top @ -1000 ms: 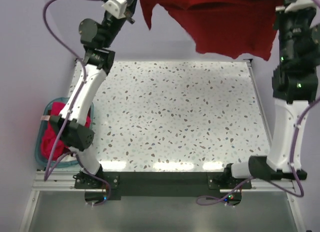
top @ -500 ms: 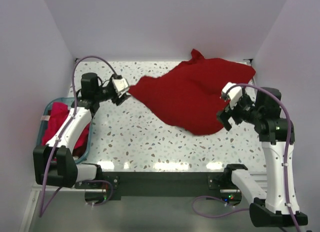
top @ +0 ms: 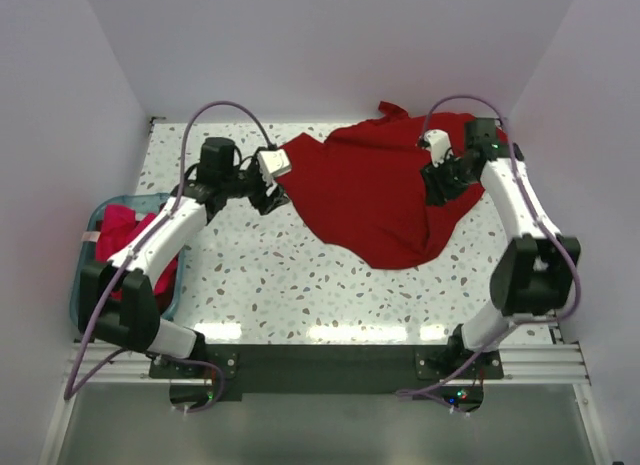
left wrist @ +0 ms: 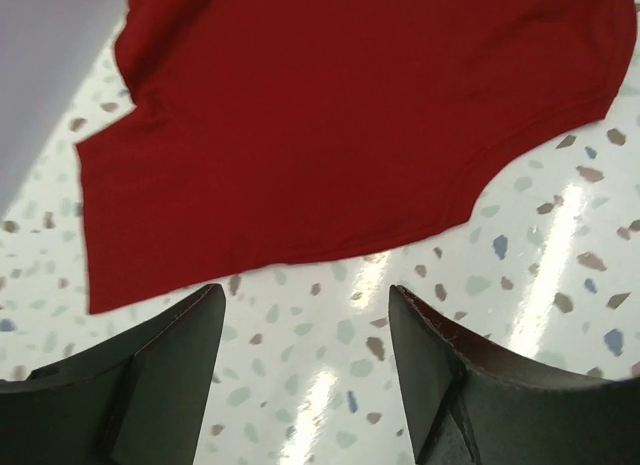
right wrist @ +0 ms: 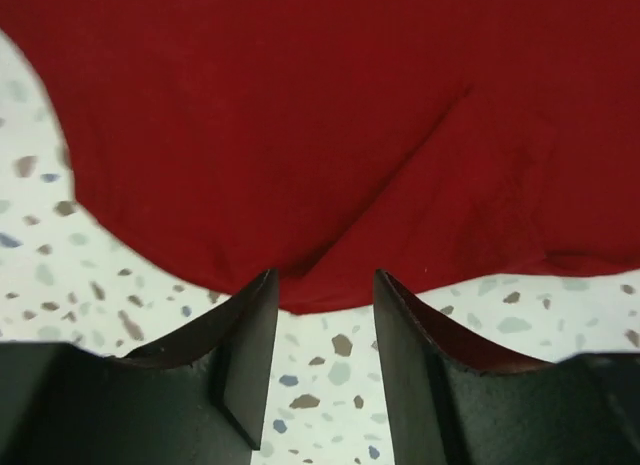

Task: Fold and stack the t-shirts
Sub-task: Flatten the tshirt out

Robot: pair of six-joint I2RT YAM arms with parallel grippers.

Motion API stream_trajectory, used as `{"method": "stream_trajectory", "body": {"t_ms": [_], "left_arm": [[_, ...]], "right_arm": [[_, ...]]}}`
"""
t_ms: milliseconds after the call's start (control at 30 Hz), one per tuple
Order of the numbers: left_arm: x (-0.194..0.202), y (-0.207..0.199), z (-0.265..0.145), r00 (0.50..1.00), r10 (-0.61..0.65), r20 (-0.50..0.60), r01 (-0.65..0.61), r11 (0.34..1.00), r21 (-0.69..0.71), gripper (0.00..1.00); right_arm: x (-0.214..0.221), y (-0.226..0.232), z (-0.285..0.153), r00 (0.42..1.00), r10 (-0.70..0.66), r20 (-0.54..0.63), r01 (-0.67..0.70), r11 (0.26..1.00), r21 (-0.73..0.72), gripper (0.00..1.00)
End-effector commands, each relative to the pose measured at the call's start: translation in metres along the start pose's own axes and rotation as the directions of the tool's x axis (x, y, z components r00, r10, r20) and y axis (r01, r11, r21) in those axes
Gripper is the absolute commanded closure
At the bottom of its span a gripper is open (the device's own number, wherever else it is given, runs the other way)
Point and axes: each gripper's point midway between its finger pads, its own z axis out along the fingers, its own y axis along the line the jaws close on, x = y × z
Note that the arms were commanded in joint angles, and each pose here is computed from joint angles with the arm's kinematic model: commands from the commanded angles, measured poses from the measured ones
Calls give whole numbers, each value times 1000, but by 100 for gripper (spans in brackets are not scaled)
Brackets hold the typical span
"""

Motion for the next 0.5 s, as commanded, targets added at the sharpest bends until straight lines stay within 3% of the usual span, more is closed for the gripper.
{"method": "stream_trajectory", "body": {"t_ms": [0,133,300,467], "left_arm": [[-1,-1,27,981,-185,-49,185,983,-14,29],[3,-4,51,954,-290,-81,290,957,-7,30],[29,-11,69,886,-428,-176,431,902,-26,34],[43,-13,63,841,-488,-232,485,871,-74,34]], "right_arm": [[9,-37,33,992,53,-111,-44,996,83,54],[31,-61,79,969,85,-231,-66,994,86,64],[74,-34,115,909,-25,-416,36,999,17,69],[145,39,129,760,-215,-613,122,974,-190,73]]}}
